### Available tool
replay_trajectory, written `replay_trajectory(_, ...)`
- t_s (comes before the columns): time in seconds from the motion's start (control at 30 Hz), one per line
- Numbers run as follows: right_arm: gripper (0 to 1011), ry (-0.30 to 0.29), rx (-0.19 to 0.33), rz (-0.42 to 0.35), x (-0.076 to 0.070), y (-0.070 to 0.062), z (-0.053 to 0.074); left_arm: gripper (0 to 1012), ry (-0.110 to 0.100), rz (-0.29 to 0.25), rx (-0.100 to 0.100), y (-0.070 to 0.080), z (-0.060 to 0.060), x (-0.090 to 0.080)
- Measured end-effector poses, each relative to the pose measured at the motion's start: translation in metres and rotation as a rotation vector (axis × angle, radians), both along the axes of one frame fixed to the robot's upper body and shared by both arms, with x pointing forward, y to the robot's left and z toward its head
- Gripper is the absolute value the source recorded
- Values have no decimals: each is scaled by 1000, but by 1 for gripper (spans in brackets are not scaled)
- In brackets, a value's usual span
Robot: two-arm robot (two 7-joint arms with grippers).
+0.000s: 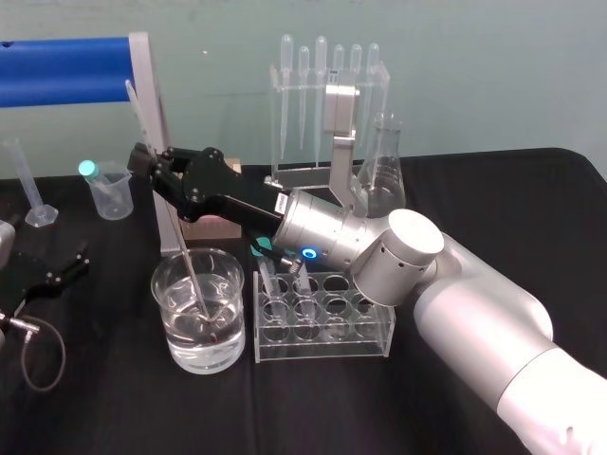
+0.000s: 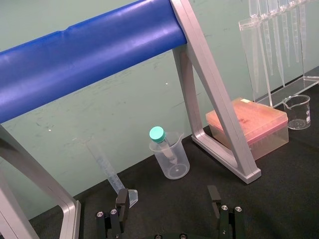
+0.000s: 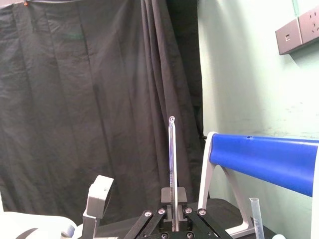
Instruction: Hold the thermometer with one hand and immerse one end into the beaker, then reinsert it into the test tube rack.
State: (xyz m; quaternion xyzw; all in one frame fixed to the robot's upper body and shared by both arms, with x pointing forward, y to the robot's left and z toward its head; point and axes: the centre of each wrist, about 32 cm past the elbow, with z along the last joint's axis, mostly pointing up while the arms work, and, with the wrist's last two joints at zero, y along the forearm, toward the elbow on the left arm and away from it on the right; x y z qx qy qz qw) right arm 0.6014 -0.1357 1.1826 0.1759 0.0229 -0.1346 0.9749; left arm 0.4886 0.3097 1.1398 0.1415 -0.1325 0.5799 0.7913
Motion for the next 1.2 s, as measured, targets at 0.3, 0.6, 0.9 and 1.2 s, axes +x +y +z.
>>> replay_trajectory(0.3,58,-2,1,-1,0,0,0,1008,0,0,0,0,0,0)
replay_trajectory(0.6,58,-3,2,-2,0,0,0,1008,0,0,0,0,0,0)
replay_trajectory(0.9,58,-4,2,-2,0,0,0,1008,0,0,0,0,0,0)
replay_trajectory(1.2,58,-4,2,-2,0,0,0,1008,0,0,0,0,0,0)
